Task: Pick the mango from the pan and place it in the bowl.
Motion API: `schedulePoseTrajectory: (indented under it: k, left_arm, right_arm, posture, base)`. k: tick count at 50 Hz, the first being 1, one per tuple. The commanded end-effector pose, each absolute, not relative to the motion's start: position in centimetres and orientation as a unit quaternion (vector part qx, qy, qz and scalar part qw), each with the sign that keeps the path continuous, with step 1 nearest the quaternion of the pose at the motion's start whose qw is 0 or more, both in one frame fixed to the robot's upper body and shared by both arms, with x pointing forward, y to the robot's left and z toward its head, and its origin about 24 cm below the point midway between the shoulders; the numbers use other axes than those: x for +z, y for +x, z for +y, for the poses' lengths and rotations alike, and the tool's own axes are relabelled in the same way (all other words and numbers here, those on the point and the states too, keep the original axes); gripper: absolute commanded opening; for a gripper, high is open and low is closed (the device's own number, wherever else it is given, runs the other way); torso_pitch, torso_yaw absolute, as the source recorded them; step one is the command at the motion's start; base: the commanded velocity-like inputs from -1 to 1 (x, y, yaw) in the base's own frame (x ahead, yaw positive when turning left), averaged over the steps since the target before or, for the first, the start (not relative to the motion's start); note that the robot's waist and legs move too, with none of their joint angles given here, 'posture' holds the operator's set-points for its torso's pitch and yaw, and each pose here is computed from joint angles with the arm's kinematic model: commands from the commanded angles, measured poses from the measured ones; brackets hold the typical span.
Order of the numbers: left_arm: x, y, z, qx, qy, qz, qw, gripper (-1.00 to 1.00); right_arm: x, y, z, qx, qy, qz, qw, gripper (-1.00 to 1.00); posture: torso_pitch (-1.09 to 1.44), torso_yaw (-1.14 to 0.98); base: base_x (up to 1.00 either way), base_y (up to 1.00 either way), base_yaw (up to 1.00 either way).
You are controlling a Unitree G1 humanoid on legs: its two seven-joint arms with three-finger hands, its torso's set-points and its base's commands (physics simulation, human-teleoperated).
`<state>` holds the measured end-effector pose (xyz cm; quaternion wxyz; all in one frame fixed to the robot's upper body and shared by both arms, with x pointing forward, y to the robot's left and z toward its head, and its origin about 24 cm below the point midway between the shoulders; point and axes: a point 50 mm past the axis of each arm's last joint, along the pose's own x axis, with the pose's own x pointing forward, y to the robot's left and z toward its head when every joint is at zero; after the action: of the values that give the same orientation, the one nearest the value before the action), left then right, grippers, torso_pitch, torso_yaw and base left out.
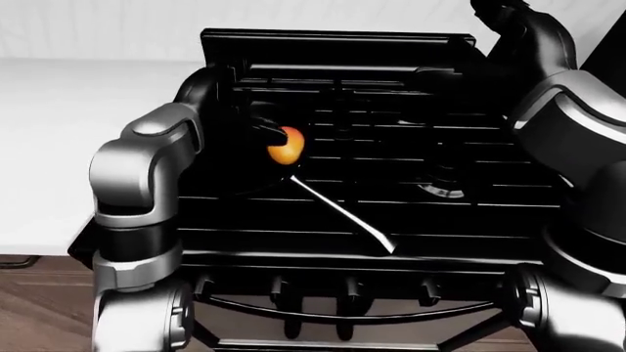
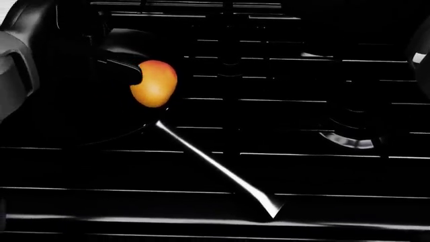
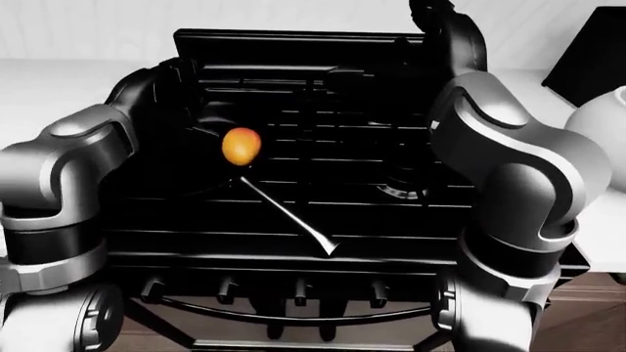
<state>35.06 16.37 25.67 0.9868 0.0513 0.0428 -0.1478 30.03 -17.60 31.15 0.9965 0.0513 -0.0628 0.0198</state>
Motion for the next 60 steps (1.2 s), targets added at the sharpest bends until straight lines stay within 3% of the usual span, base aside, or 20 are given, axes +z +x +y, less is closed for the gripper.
schedulePoseTrajectory:
  k: [1, 26, 30, 40, 60]
  left_arm:
    - [27.7, 34.6, 16.3, -0.148, 0.060, -0.003, 0.987, 1.00]
    - [26.4, 35.1, 15.5, -0.172, 0.071, 0.017, 0.982, 0.97]
    - [26.5, 35.2, 15.5, -0.170, 0.073, 0.019, 0.982, 0.80]
    - [26.1, 35.5, 15.6, -0.170, 0.076, 0.021, 0.982, 0.65]
    - [25.1, 35.9, 15.3, -0.179, 0.103, 0.030, 0.978, 0.72]
  right_arm:
    - [32.7, 29.4, -17.7, 0.020, 0.055, -0.103, 0.993, 1.00]
    - [32.7, 29.3, -17.6, 0.021, 0.055, -0.104, 0.993, 1.00]
    - [32.7, 29.3, -17.6, 0.021, 0.055, -0.104, 0.993, 1.00]
    - [32.8, 29.3, -17.7, 0.019, 0.057, -0.104, 0.993, 1.00]
    - [32.8, 29.3, -17.6, 0.020, 0.058, -0.105, 0.993, 1.00]
  posture:
    - [0.00, 0.00]
    - [0.00, 0.00]
    - [0.00, 0.00]
    - [0.00, 0.00]
    - [0.00, 0.00]
  base:
    - [0.00, 0.00, 0.00]
    - [0.00, 0.00, 0.00]
    - [0.00, 0.00, 0.00]
    - [0.00, 0.00, 0.00]
    - [0.00, 0.00, 0.00]
